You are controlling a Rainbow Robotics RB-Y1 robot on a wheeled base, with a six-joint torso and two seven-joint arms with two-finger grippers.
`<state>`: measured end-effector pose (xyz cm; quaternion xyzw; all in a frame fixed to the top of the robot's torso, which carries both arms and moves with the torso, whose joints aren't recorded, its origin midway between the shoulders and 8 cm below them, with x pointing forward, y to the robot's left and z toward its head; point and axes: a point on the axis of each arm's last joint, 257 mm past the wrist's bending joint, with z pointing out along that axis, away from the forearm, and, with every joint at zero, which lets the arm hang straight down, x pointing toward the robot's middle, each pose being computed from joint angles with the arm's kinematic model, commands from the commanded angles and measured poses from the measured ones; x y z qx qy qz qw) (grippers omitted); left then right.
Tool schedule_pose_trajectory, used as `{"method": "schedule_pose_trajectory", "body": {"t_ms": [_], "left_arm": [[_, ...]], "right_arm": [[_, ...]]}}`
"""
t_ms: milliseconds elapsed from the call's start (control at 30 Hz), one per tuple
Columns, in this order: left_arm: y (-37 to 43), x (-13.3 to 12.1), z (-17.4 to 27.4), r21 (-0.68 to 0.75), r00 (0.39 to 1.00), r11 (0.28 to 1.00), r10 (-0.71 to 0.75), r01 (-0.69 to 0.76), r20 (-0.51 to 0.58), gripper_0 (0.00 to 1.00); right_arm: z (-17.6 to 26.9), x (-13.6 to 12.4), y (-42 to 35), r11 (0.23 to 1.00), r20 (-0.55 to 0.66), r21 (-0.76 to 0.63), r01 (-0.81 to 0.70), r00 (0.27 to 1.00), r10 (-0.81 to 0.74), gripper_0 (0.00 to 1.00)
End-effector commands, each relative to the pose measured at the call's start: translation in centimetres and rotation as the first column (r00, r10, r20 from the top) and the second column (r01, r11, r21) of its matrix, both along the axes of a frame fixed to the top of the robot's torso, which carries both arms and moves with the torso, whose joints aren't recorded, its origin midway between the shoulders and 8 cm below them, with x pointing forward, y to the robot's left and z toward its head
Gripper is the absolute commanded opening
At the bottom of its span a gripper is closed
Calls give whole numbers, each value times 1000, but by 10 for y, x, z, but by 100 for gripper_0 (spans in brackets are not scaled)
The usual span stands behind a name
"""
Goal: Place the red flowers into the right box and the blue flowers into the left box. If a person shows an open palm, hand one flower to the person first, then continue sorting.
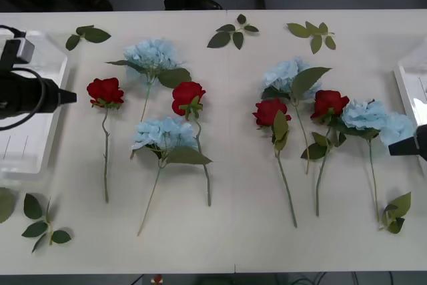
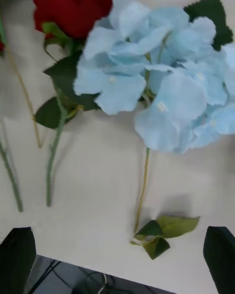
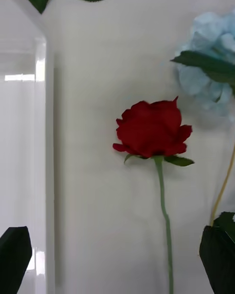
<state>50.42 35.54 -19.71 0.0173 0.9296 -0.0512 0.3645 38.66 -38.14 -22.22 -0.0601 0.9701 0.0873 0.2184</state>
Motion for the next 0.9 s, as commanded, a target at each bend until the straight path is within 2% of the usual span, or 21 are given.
{"method": "schedule_pose_trajectory", "body": {"t_ms": [33, 433, 733, 867, 900], "left_arm": [[4, 9, -23, 17, 997, 997, 72, -72, -14, 100], [-49, 27, -55, 102, 999, 994, 37, -33, -40, 100], [-88, 55, -83, 150, 999, 988, -18, 22, -31, 100], [-91, 63, -98, 175, 999, 984, -35, 38, -20, 74], [-90, 63, -102, 184, 999, 982, -37, 40, -22, 64]], "right_arm": [[-16, 6, -7, 990, -28, -37, 136, 990, -137, 100], [-80, 27, 8, 982, -23, -14, 189, 982, -189, 100], [-105, 42, 12, 982, -20, -18, 187, 982, -188, 100], [-109, 46, 15, 983, -18, -32, 179, 984, -180, 100], [-111, 46, 16, 984, -16, -37, 174, 984, -175, 100]]}}
